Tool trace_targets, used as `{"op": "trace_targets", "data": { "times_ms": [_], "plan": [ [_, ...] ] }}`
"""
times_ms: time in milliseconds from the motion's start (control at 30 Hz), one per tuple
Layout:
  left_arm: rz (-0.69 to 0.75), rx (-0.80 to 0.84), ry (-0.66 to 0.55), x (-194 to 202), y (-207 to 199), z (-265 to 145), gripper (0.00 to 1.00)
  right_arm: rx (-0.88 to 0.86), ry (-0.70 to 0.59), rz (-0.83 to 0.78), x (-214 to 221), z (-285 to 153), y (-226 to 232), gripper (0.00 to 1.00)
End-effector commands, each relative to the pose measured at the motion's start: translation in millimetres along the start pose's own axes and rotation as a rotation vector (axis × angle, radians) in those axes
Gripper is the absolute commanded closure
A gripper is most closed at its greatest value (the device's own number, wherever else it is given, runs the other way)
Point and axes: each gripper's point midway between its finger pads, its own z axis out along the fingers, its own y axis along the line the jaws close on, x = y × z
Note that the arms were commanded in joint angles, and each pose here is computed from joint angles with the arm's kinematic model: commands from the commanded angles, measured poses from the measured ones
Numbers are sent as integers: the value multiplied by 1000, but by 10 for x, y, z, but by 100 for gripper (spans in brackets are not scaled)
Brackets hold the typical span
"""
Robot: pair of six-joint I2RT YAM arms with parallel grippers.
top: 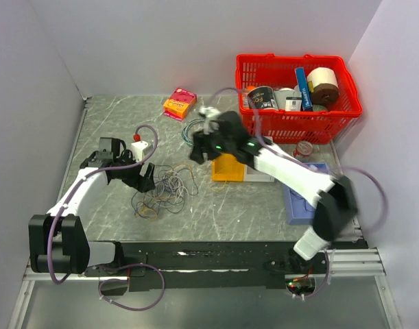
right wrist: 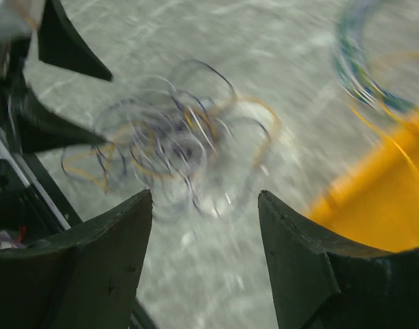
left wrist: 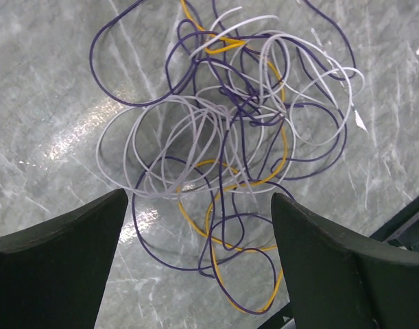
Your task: Untangle the cables
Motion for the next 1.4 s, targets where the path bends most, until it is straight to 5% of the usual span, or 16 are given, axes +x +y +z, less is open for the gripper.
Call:
{"op": "trace_targets", "data": {
  "times_ms": [0, 167, 367, 500, 967, 1367],
  "plan": [
    [11, -56, -30, -43, 95, 4, 9, -149, 49, -22, -104, 648, 316, 32],
    [3, -78, -16, 40, 139, 42, 12, -186, 195, -10, 233, 1367, 260, 39],
    [-9, -88, 0, 77, 176, 79, 13, -188, 230, -10, 325, 1681, 202, 42],
    [-14, -78, 5, 83, 169, 97, 14, -177, 251, -13, 442, 1734, 147, 51],
    [-16, -77, 6, 67, 169, 89, 13, -174, 313, -7, 730, 1722, 82, 58],
    [-19, -73, 10, 64, 170, 98, 13, -163, 289, -28, 589, 1563, 113, 53]
  ]
}}
